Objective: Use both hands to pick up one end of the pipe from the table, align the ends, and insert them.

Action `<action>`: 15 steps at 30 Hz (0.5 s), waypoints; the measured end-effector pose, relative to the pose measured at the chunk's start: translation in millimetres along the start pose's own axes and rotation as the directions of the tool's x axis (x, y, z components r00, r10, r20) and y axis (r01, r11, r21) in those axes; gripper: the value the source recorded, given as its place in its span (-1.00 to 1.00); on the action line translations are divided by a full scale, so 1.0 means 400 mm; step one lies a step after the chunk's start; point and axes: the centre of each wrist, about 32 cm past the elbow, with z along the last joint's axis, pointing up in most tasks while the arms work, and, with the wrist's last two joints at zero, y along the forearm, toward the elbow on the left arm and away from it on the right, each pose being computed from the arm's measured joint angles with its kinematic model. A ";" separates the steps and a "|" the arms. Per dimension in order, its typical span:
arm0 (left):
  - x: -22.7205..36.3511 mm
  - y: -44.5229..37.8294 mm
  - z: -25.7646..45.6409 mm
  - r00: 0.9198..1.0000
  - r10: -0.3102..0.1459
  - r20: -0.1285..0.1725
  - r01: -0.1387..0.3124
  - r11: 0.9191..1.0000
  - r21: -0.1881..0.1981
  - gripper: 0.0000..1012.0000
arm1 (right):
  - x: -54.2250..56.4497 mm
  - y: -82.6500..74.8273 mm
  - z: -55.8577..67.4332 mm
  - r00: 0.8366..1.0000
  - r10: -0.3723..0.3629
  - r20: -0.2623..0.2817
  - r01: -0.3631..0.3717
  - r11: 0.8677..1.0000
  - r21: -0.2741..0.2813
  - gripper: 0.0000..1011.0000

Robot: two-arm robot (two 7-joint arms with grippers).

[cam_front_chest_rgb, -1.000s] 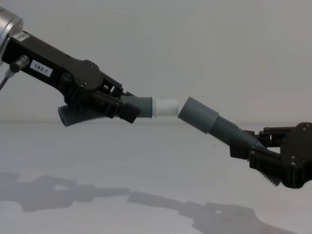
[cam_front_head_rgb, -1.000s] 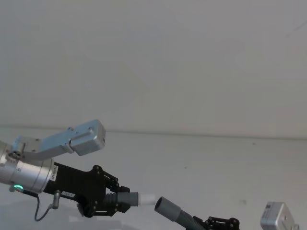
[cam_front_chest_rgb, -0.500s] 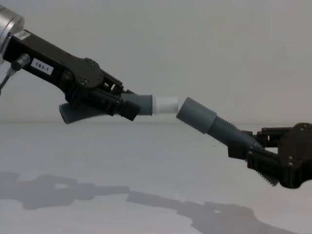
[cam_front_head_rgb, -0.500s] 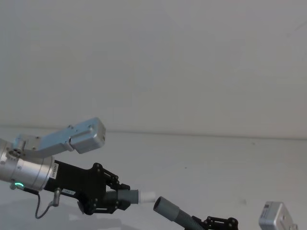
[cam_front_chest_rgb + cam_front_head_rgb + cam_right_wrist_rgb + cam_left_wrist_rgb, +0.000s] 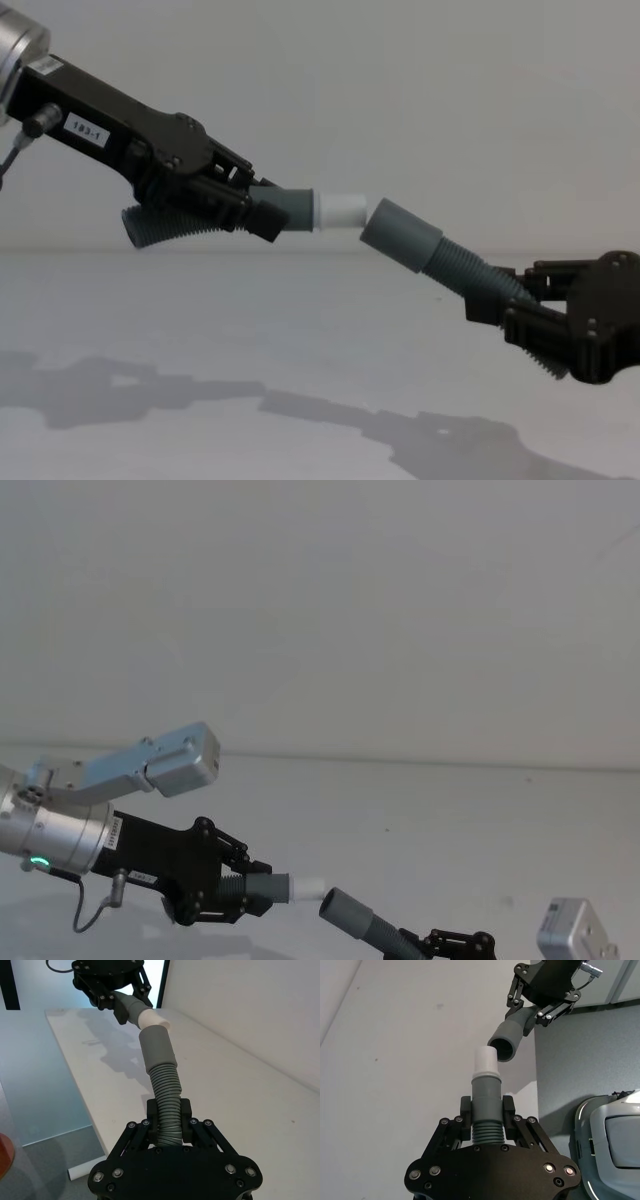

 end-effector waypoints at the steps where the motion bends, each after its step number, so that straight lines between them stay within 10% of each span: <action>1: 0.000 0.000 0.000 1.000 0.000 0.000 0.000 1.000 0.000 -0.36 | 0.000 0.000 0.000 1.000 0.000 0.000 0.000 1.000 0.000 -0.55; 15: -0.007 0.005 0.010 1.000 -0.003 0.007 0.003 1.000 0.003 -0.36 | 0.002 0.002 -0.001 1.000 -0.008 -0.006 0.008 1.000 -0.007 -0.55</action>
